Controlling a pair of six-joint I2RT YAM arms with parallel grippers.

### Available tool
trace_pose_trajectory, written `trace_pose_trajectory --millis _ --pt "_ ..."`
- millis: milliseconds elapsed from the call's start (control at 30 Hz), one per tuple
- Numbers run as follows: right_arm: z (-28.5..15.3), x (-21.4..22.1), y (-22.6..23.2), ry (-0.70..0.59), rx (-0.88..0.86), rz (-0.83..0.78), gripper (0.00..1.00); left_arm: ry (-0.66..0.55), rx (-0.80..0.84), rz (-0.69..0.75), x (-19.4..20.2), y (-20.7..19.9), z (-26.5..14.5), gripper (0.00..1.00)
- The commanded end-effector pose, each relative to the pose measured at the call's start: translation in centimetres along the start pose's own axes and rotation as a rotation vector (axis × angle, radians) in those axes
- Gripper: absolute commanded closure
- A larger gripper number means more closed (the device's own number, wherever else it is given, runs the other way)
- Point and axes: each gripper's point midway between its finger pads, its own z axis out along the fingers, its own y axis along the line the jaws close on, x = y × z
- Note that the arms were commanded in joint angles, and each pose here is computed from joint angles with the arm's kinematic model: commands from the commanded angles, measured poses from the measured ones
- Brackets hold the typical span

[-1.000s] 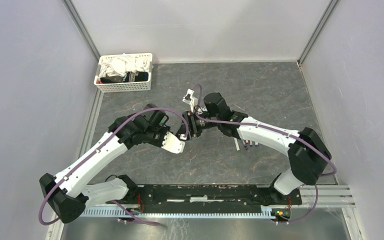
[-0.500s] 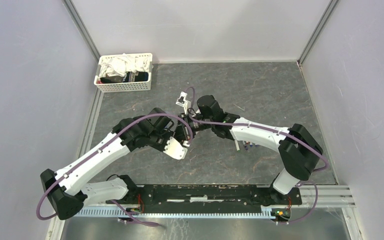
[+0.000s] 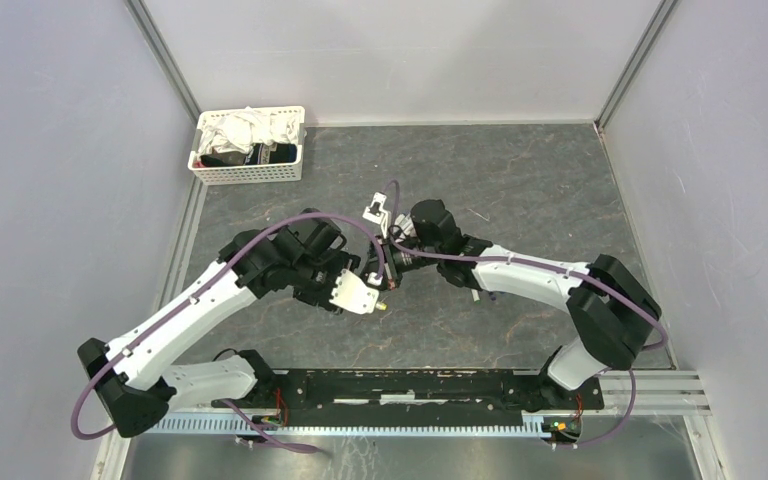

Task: Open the pen caps
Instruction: Open the pen cap from the pen.

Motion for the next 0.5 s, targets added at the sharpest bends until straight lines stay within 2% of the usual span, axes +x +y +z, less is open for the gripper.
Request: trace_pose_trajectory --millis 0,100,233,300,467 --pt "-1.3 -1.0 2.6 -0.033 -0.087 -0.139 1.0 -0.126 0.058 -0.112 -2.6 -0.9 -1.0 0.33" --pt "-1.4 -1.1 2.9 -0.033 -0.096 -0.155 1.0 -0.164 0.086 -0.146 -3.5 -1.2 -1.1 0.35" --pt "-1.4 -1.1 2.9 -0.034 -0.094 -0.166 1.0 -0.178 0.127 -0.171 -4.0 -1.7 -1.1 0.44" --pt "-1.4 -1.0 2.7 -0.033 -0.088 -0.167 1.0 -0.179 0.132 -0.176 -4.1 -1.7 -1.1 0.54" --pt "-1.5 -0.7 2.3 -0.032 -0.074 -0.176 1.0 -0.164 0.13 -0.167 -3.8 -1.6 -1.0 0.92"
